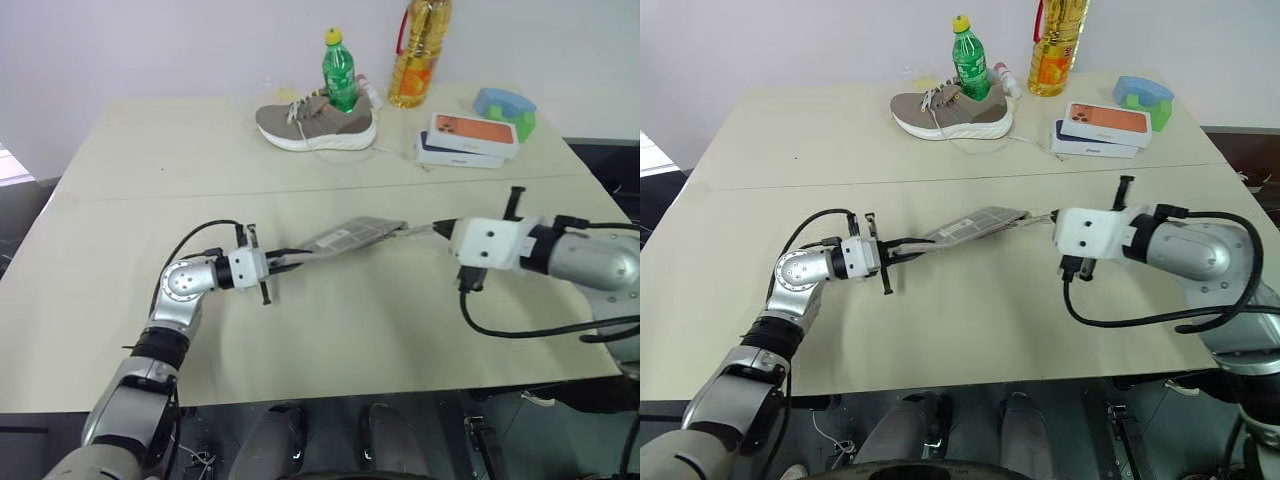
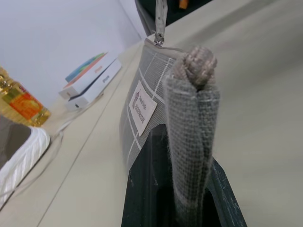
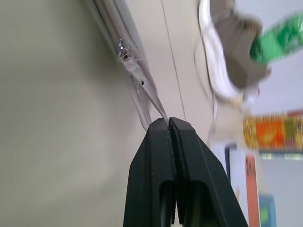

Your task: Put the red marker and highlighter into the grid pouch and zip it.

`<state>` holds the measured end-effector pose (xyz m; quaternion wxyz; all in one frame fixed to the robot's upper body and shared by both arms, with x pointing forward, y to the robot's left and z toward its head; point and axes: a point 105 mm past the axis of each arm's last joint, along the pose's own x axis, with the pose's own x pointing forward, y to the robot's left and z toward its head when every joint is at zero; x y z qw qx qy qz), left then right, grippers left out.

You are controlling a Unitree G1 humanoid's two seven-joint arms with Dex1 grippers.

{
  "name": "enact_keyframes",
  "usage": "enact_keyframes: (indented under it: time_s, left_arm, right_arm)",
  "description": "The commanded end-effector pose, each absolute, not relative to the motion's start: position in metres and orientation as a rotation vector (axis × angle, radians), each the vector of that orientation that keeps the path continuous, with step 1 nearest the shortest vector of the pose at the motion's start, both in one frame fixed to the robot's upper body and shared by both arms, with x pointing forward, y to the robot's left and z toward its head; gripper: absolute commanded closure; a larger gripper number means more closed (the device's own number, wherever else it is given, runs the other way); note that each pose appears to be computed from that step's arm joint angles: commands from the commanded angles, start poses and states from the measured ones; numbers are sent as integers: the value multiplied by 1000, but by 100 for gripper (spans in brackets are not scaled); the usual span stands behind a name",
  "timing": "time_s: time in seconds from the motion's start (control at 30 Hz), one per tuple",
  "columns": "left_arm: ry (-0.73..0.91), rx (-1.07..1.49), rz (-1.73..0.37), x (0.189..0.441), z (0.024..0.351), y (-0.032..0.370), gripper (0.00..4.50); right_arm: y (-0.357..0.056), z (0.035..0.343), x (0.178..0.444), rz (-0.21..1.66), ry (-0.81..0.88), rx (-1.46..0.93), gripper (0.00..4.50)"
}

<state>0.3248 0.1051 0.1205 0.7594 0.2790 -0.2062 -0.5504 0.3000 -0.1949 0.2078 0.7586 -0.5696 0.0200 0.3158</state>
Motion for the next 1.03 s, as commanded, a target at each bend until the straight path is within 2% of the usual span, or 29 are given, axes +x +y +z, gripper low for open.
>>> enact_keyframes:
  time_s: [0.03, 0.23, 0.3, 0.33, 0.4, 0.5, 0.53, 0.6, 0.77, 0.9, 1.03]
  left_arm:
    - [-427, 599, -1152, 325, 123, 124, 450]
    - [-385, 523, -1178, 317, 119, 127, 450]
    - [-354, 450, -1182, 317, 120, 127, 384]
    - [-339, 428, -1182, 316, 119, 127, 354]
    - [-308, 416, -1177, 316, 117, 129, 253]
    - [-189, 363, -1107, 319, 105, 140, 97]
    - [-116, 324, -1061, 321, 98, 148, 48]
    - [-7, 226, -950, 322, 89, 167, 48]
    - [71, 96, -662, 322, 85, 214, 48]
    - [159, 81, -493, 319, 76, 241, 48]
    - [177, 99, -440, 315, 76, 250, 48]
  right_arm:
    - [-215, 225, 304, 564, 38, -1297, 443]
    - [-218, 195, 300, 620, 132, -1243, 443]
    - [-213, 189, 296, 647, 147, -1156, 450]
    - [-212, 187, 295, 657, 154, -1123, 423]
    - [-211, 185, 293, 659, 158, -1077, 356]
    - [-210, 177, 287, 662, 181, -913, 208]
    - [-209, 174, 284, 664, 181, -829, 207]
    - [-211, 170, 277, 654, 181, -673, 207]
    - [-231, 172, 268, 562, 157, -353, 207]
    - [-243, 170, 262, 519, 155, -228, 207]
    - [-249, 165, 261, 497, 165, -194, 207]
